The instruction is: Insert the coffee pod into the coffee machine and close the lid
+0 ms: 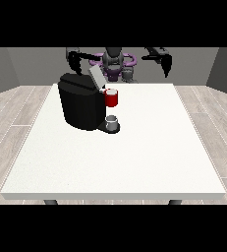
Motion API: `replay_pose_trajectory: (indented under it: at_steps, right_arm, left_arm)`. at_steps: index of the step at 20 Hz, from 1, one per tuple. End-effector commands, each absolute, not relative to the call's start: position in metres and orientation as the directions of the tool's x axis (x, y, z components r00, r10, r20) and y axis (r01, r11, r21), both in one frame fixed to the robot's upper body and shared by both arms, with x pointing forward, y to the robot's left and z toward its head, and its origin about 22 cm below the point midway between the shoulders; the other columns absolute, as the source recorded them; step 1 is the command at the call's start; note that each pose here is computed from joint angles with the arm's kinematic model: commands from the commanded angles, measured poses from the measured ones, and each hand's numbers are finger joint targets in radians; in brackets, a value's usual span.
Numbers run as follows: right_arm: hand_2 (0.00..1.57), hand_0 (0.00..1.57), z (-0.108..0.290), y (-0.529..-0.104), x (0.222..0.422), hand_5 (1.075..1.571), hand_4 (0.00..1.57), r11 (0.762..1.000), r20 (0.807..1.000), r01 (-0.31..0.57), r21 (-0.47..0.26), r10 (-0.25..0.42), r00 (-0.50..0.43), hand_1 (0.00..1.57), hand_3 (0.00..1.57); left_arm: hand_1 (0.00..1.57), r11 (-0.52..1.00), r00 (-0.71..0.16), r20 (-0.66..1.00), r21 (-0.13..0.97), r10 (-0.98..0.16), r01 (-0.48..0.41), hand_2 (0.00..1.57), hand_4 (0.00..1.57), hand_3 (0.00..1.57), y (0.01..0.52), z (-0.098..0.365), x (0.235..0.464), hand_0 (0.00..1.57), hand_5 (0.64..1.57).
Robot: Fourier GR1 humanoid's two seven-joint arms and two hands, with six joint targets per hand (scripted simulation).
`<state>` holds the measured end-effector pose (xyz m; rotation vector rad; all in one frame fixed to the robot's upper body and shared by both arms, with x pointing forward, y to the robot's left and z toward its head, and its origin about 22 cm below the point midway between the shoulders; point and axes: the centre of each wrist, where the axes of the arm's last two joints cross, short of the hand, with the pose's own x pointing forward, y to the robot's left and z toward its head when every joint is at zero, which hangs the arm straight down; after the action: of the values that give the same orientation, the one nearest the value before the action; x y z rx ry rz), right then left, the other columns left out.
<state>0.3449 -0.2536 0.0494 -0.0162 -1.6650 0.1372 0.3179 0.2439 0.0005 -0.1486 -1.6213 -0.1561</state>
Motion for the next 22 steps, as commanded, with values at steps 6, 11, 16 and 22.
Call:
replay_pose_trajectory:
  at_steps: [6,11,16,22]
  right_arm:
    - [0.00,0.00,0.047,-0.241,0.359,1.571,0.00,0.983,0.988,-0.121,-0.137,0.128,-0.082,0.00,0.00]
    - [0.00,0.00,0.057,-0.222,0.372,1.571,0.00,0.977,0.977,-0.135,-0.167,0.146,-0.155,0.00,0.00]
    - [0.00,0.00,0.071,-0.220,0.386,1.571,0.04,0.977,0.978,-0.135,-0.168,0.148,-0.148,0.00,0.00]
    - [0.00,0.00,0.074,-0.202,0.391,1.571,0.00,0.971,0.974,-0.169,-0.171,0.141,-0.178,0.00,0.00]
  left_arm:
    - [0.00,0.987,-0.048,0.999,0.025,-0.018,0.160,0.00,0.00,0.00,0.247,0.009,0.291,0.00,1.571]
    - [0.00,0.990,-0.134,0.991,0.034,-0.015,0.138,0.00,0.00,0.00,0.269,0.039,0.309,0.00,1.571]
    - [0.00,0.988,-0.120,0.993,0.038,-0.020,0.147,0.00,0.12,0.00,0.264,0.052,0.313,0.00,1.571]
    - [0.00,0.993,-0.131,0.991,0.041,-0.026,0.109,0.00,0.00,0.00,0.256,0.043,0.314,0.00,1.571]
